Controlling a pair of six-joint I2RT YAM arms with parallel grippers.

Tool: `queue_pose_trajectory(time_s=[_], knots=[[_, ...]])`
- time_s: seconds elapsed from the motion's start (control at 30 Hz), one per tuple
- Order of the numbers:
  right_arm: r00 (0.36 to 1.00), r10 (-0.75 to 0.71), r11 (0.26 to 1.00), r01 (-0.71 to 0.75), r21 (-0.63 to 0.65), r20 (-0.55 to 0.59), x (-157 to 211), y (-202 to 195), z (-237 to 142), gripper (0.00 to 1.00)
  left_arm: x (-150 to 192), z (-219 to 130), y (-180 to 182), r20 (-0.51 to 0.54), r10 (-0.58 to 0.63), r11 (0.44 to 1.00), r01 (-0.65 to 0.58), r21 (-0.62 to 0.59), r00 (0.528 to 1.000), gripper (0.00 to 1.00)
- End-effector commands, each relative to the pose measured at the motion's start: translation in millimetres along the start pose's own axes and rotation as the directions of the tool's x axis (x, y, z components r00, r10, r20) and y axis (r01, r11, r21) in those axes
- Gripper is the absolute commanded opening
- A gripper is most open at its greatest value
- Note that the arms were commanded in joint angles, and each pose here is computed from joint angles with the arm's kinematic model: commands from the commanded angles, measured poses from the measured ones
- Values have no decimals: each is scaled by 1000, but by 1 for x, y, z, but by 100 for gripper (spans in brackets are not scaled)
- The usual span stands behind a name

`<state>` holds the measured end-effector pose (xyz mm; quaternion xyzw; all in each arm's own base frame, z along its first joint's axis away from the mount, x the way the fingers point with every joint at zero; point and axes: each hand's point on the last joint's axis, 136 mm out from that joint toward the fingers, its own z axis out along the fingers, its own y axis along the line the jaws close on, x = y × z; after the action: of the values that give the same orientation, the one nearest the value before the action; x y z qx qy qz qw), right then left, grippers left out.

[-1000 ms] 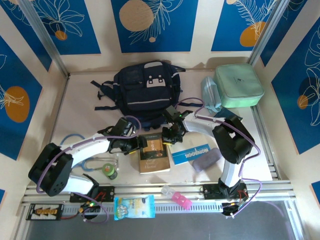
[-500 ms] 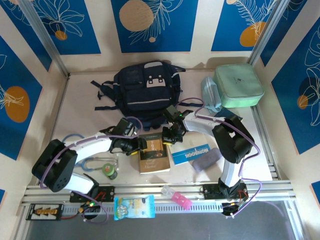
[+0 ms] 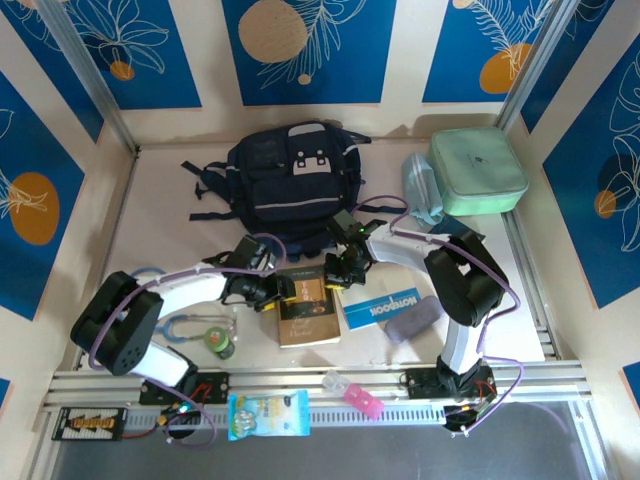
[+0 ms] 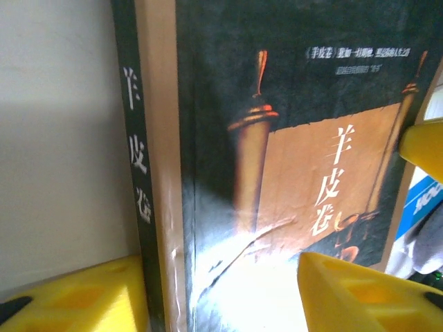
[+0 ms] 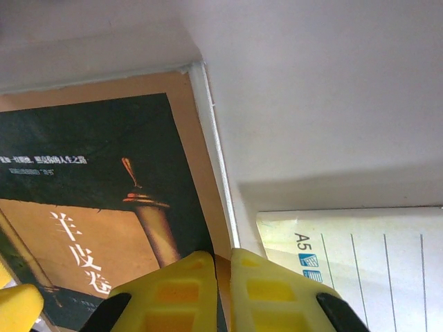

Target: Pack books, pencil case, and school supplies into a backpack

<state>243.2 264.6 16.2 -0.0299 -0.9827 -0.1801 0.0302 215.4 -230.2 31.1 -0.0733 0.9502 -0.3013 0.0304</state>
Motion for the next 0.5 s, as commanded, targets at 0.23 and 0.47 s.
queue_pose_trajectory(time_s=[0.23,0.47], knots=[[994,76,958,-52,282,-75,23,-79,53,10,-2,-34,-73,44,120,950,-128,285,992,43],[997,57,965,-44,259,-43,21,-73,40,14,-7,-27,-57,28,136,976,-139,167,990,14]])
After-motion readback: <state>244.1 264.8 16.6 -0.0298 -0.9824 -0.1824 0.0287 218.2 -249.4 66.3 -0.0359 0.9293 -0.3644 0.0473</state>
